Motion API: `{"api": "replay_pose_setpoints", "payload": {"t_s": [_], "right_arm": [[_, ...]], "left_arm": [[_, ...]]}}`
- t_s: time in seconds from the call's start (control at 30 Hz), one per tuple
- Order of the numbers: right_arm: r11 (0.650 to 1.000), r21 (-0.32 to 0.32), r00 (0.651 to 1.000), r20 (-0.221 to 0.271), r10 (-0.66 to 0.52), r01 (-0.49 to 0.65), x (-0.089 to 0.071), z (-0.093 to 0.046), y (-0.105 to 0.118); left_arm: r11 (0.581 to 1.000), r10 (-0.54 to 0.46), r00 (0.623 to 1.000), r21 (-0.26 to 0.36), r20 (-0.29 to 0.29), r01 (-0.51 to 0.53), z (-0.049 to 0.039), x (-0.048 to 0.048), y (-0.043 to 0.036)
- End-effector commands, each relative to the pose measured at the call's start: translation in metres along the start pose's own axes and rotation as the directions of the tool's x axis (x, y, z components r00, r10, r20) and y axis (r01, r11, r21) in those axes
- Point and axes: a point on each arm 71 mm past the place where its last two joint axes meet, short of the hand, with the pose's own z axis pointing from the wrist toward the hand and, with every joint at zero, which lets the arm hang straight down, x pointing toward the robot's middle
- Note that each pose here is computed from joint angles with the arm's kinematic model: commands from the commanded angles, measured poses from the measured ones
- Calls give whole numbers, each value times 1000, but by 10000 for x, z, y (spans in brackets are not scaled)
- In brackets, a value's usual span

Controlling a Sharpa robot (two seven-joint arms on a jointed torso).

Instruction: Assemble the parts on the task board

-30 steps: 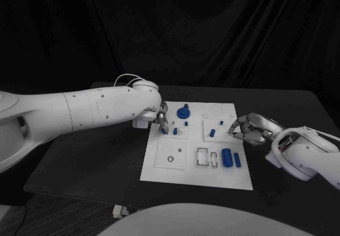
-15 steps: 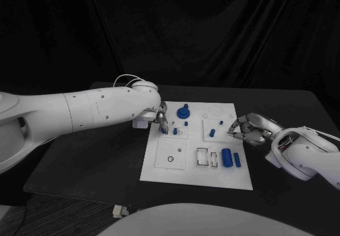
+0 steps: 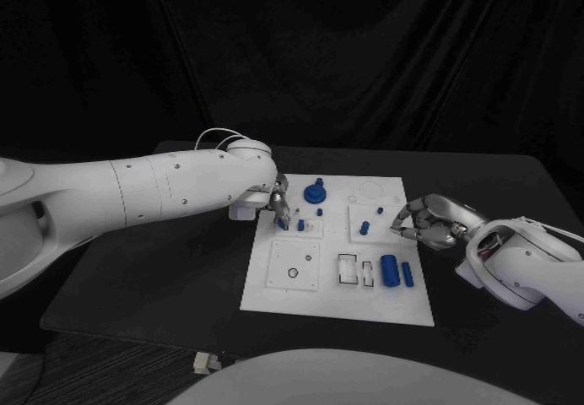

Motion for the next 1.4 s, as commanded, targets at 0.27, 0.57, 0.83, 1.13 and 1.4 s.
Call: {"api": "replay_pose_setpoints", "payload": {"t_s": [0.27, 0.57, 0.83, 1.13, 1.4], "right_arm": [[1000, 16, 1000, -2, 1, -1, 12, -9, -12], [1000, 16, 1000, -1, 1, -1, 13, -9, -12], [1000, 16, 1000, -2, 1, -1, 14, -9, -11], [1000, 15, 1000, -2, 1, -1, 16, -7, -9], [1000, 16, 1000, -3, 1, -1, 17, -5, -10]], "left_arm": [[1000, -1, 1000, 22, 1, 1, 11, 23, -48], [1000, 7, 1000, 22, -11, -6, 24, 49, -59], [1000, 7, 1000, 19, -16, -7, 36, 65, -53], [1000, 4, 1000, 19, -16, -3, 53, 73, -55], [1000, 4, 1000, 24, -17, -3, 65, 87, -73]]}}
